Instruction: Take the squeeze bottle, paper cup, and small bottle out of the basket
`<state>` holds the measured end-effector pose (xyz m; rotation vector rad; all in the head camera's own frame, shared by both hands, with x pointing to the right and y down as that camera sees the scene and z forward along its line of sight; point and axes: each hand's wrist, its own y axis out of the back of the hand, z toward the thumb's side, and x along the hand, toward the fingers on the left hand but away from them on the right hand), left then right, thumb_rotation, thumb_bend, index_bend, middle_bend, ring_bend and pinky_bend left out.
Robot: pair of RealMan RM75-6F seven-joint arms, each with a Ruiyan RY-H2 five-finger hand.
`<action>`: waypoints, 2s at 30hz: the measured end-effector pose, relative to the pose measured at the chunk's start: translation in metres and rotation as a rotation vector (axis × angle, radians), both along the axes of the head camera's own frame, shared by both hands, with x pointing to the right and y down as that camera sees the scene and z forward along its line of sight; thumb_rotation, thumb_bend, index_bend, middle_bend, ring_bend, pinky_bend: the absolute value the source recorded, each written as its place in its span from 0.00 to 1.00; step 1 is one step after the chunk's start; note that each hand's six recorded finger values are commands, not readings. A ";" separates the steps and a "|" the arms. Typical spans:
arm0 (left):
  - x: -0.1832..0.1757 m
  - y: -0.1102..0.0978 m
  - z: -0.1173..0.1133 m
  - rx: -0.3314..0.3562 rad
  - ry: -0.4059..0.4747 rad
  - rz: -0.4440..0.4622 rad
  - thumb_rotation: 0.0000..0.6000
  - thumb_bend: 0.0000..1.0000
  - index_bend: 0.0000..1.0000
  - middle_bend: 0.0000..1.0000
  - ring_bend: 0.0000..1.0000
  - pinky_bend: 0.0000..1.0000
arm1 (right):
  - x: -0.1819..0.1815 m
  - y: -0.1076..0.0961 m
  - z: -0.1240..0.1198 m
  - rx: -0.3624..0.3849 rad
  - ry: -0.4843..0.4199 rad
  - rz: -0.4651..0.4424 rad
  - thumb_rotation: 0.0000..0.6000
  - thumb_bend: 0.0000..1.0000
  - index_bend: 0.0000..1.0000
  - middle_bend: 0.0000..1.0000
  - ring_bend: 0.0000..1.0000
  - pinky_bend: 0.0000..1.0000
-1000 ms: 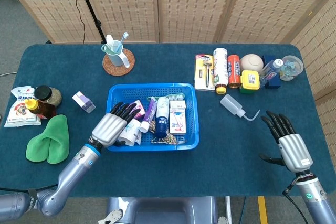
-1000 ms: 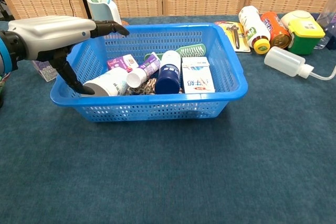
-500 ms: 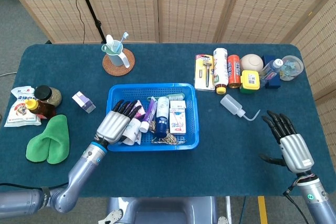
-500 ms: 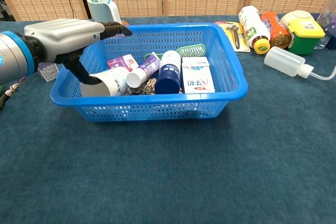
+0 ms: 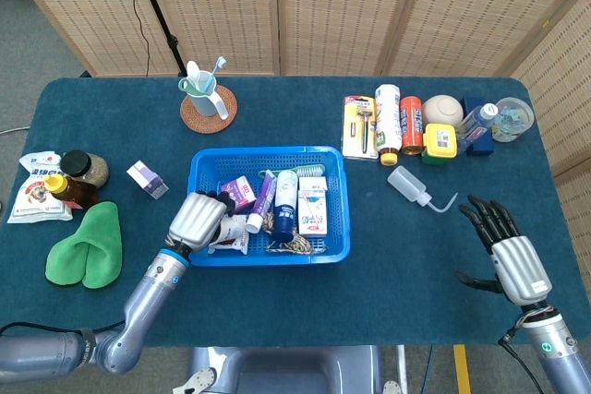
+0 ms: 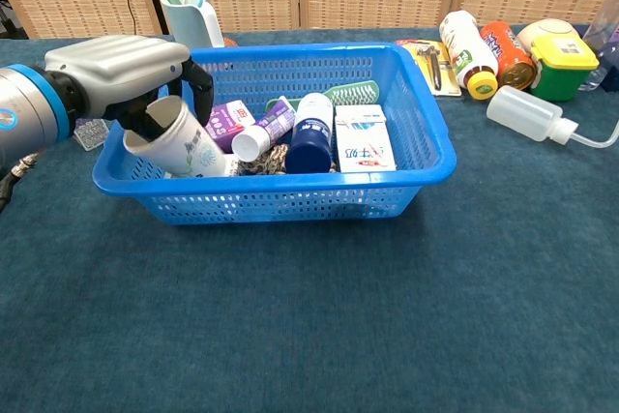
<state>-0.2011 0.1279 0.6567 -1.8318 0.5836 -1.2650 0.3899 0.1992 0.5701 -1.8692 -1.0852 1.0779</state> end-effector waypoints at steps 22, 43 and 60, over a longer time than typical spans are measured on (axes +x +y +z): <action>-0.084 -0.099 -0.081 0.302 0.115 -0.243 1.00 0.62 0.64 0.53 0.52 0.56 | 0.000 0.001 -0.003 0.000 -0.017 -0.003 1.00 0.00 0.00 0.00 0.00 0.00; -0.138 -0.161 -0.049 0.271 -0.030 -0.384 1.00 0.38 0.00 0.00 0.00 0.00 | -0.004 0.003 0.006 -0.039 0.000 -0.030 1.00 0.00 0.00 0.00 0.00 0.00; -0.039 -0.078 -0.060 0.256 0.100 0.136 0.84 0.07 0.00 0.00 0.00 0.00 | -0.003 0.001 0.003 -0.032 -0.018 -0.016 1.00 0.00 0.00 0.00 0.00 0.00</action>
